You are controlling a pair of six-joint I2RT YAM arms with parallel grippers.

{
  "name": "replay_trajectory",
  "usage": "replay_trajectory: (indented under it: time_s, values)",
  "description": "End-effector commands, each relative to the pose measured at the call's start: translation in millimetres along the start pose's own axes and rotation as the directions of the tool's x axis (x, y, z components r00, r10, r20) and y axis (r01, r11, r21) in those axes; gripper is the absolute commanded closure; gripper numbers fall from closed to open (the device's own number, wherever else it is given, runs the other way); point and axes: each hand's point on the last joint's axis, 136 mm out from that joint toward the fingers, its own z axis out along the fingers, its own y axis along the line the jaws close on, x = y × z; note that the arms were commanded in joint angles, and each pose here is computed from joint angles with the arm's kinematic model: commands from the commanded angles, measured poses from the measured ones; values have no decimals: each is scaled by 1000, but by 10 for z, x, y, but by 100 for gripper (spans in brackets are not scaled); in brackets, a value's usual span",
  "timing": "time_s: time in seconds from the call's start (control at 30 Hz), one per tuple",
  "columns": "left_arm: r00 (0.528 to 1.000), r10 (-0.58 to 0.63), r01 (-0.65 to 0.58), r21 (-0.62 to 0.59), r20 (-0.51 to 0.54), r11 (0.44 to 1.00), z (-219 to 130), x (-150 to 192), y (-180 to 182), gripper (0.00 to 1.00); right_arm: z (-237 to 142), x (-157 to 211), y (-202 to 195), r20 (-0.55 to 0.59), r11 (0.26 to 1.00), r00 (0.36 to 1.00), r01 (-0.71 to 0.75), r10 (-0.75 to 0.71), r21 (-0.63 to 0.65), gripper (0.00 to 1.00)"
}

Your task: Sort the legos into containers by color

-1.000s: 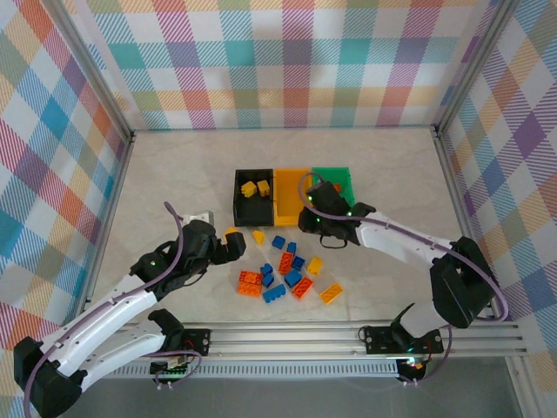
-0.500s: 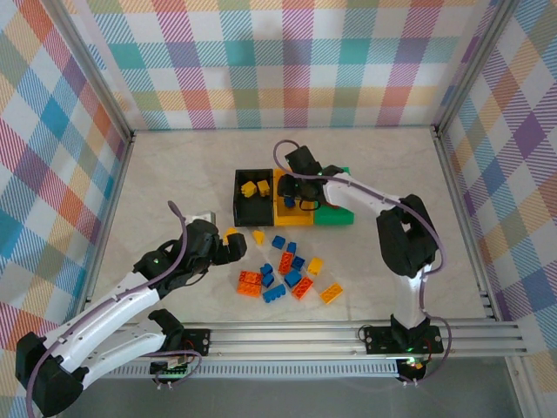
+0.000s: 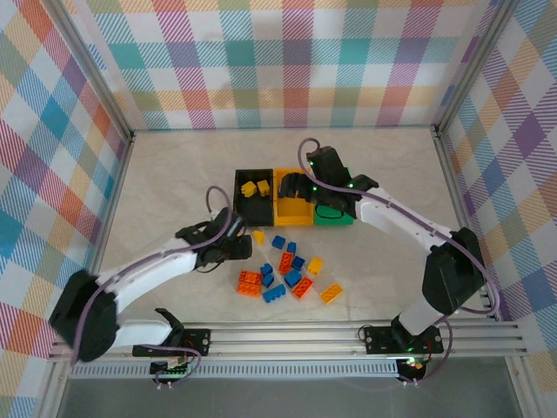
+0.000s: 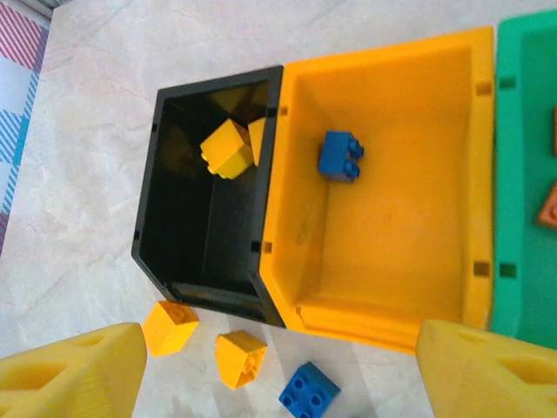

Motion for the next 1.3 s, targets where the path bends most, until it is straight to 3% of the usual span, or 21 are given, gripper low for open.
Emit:
replay_trajectory:
  time_s: [0.0, 0.37, 0.8, 1.27]
  values:
    - [997, 66, -62, -91, 38, 994, 175, -229, 27, 17, 10, 109, -23, -14, 999, 999, -39, 39, -8, 19]
    - [993, 62, -40, -209, 100, 977, 519, -433, 136, 24, -89, 133, -124, 11, 999, 999, -42, 41, 19, 18]
    - [996, 57, -43, -189, 66, 981, 826, -318, 109, 41, -137, 159, -177, 24, 999, 999, -46, 46, 27, 18]
    - [999, 21, -15, -141, 43, 990, 682, -29, 140, 57, -124, 212, -239, 25, 997, 998, -60, 59, 38, 18]
